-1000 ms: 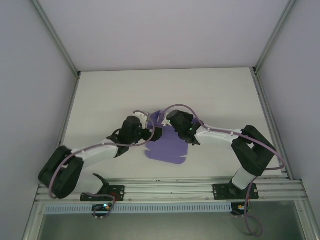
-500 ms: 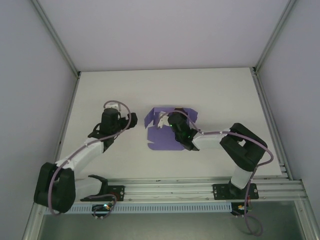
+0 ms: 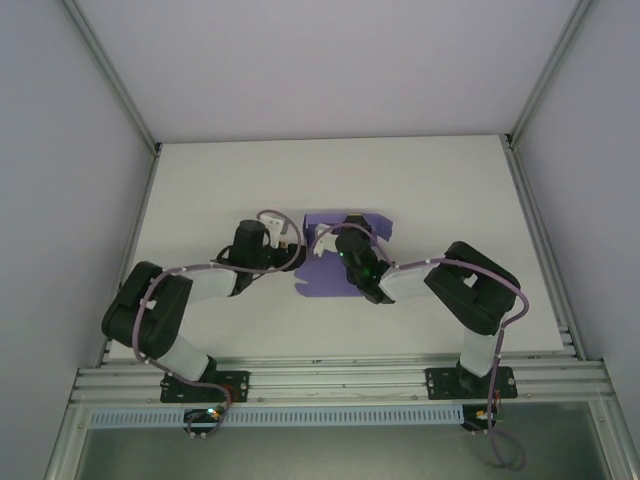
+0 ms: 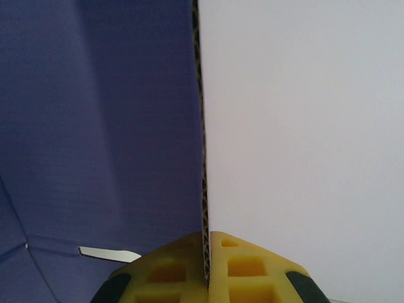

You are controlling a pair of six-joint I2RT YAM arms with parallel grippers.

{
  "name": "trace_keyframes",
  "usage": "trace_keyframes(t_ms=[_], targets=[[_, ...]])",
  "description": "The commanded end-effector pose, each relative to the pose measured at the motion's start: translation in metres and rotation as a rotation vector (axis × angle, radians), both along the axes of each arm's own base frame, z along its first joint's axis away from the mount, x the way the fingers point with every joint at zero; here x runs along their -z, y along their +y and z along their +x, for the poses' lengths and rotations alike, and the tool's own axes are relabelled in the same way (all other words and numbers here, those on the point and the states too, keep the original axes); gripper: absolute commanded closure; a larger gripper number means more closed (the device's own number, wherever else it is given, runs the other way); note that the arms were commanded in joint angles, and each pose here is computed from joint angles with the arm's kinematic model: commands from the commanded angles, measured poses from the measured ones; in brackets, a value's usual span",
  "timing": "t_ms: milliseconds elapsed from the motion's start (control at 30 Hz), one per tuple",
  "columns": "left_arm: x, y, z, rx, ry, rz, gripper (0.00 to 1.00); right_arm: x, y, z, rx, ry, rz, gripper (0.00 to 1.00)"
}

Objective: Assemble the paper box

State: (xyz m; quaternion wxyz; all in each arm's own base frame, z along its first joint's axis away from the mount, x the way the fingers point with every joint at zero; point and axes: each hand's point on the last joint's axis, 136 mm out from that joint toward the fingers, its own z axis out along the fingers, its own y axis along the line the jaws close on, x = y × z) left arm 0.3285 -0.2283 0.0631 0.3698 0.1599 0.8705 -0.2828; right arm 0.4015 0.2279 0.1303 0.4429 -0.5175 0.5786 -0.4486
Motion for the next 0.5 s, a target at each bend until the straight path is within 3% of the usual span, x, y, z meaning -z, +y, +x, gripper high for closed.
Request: trace_keyframes(t_ms=[0,467], targets=[[-0.012,-0.013,0.009,0.064,-0.092,-0.022,0.33,-0.001,0.004,-0.004,0.001,-0.011,0.003,1.00],[-0.006,-0.026,0.024,0.059,-0.279,0.050,0.36,0.013,0.011,-0.020,-0.017,0.040,-0.018,1.00]])
